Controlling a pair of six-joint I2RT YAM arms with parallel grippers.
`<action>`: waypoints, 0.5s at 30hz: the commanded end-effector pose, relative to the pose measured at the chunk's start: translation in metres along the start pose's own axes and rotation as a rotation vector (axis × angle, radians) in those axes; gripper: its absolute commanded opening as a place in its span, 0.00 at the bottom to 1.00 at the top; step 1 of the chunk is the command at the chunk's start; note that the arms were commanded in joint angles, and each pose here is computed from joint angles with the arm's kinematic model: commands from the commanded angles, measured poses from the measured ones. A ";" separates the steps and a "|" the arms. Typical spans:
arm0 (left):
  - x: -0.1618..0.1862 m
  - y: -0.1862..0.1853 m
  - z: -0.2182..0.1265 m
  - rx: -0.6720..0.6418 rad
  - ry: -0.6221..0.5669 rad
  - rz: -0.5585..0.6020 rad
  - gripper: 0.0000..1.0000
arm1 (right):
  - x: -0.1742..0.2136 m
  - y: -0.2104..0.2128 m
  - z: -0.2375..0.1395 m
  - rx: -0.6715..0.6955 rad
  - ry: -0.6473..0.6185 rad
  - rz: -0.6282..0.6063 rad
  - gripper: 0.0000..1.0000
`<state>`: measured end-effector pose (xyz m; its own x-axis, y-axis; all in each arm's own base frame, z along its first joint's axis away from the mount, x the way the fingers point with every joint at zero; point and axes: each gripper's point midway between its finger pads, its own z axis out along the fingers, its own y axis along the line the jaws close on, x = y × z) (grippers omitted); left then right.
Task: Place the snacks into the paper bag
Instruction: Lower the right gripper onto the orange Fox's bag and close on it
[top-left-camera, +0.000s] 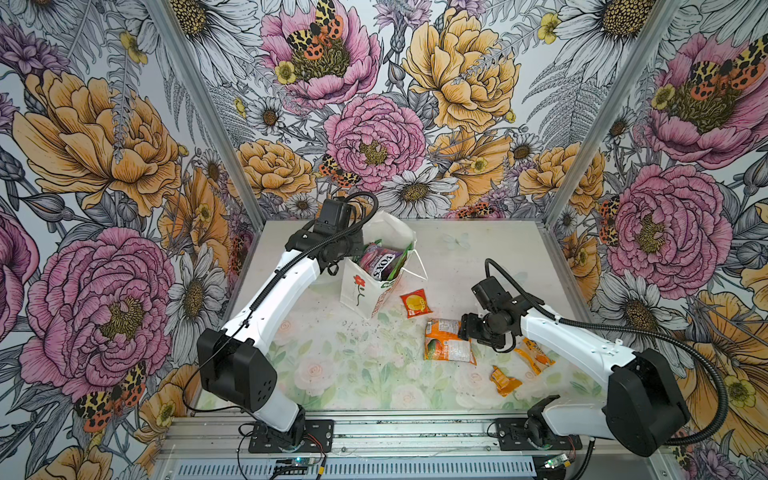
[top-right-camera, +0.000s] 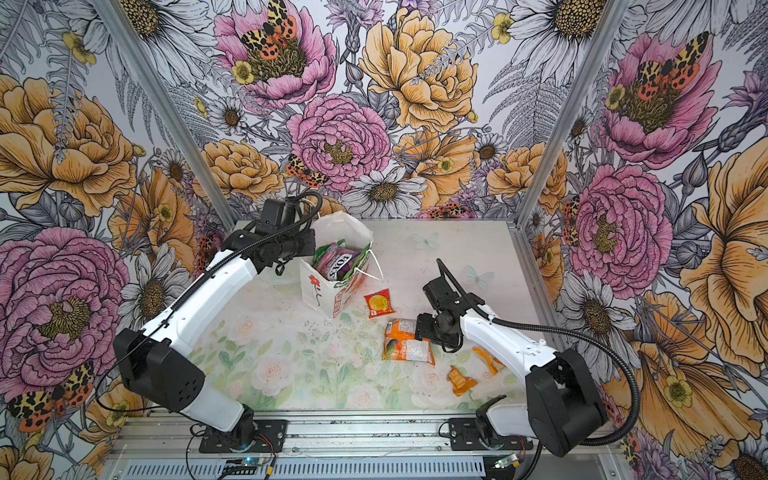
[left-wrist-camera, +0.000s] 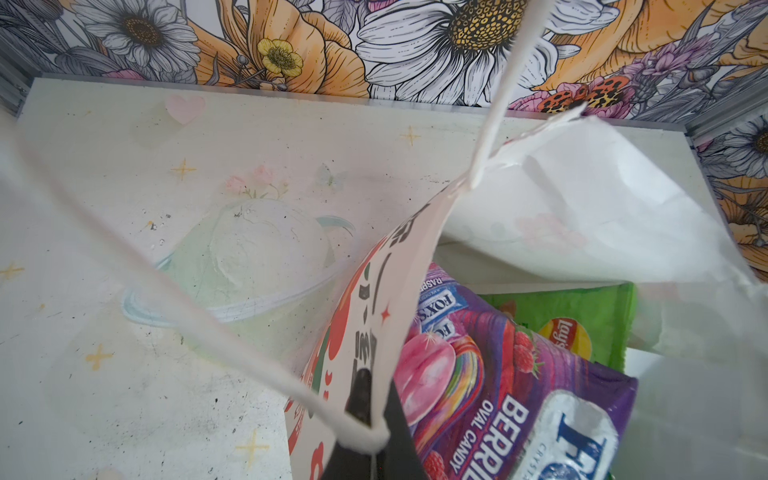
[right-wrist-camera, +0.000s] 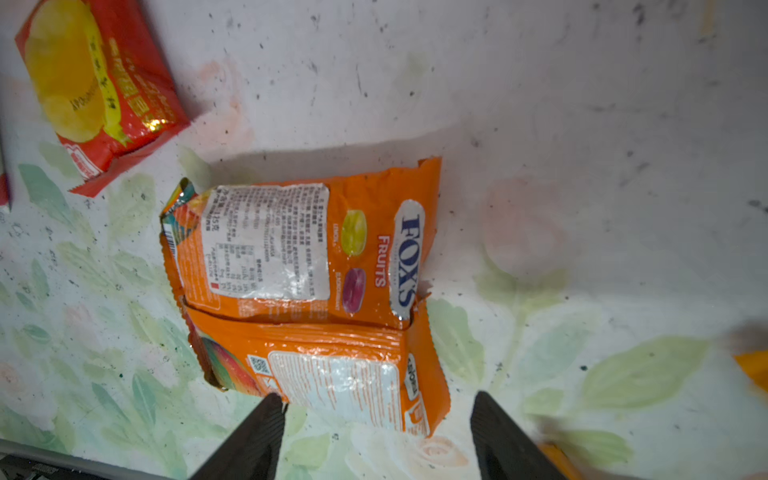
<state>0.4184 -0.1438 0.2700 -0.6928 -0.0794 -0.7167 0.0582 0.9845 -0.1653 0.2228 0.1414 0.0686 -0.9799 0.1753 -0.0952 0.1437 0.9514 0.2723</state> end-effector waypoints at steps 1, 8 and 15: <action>-0.028 -0.007 -0.020 0.019 -0.123 0.011 0.00 | 0.000 0.001 0.009 -0.012 0.026 -0.014 0.70; -0.027 -0.008 -0.018 0.020 -0.115 0.014 0.00 | 0.001 -0.006 0.028 0.033 0.083 -0.038 0.58; -0.027 -0.006 -0.018 0.012 -0.119 0.016 0.00 | 0.006 -0.008 0.042 0.030 0.116 -0.042 0.35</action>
<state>0.4181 -0.1446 0.2701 -0.6913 -0.0756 -0.7186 0.0584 0.9854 -0.1599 0.2230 0.1461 0.0345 -0.9933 0.1151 -0.0023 0.1110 0.9627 0.2468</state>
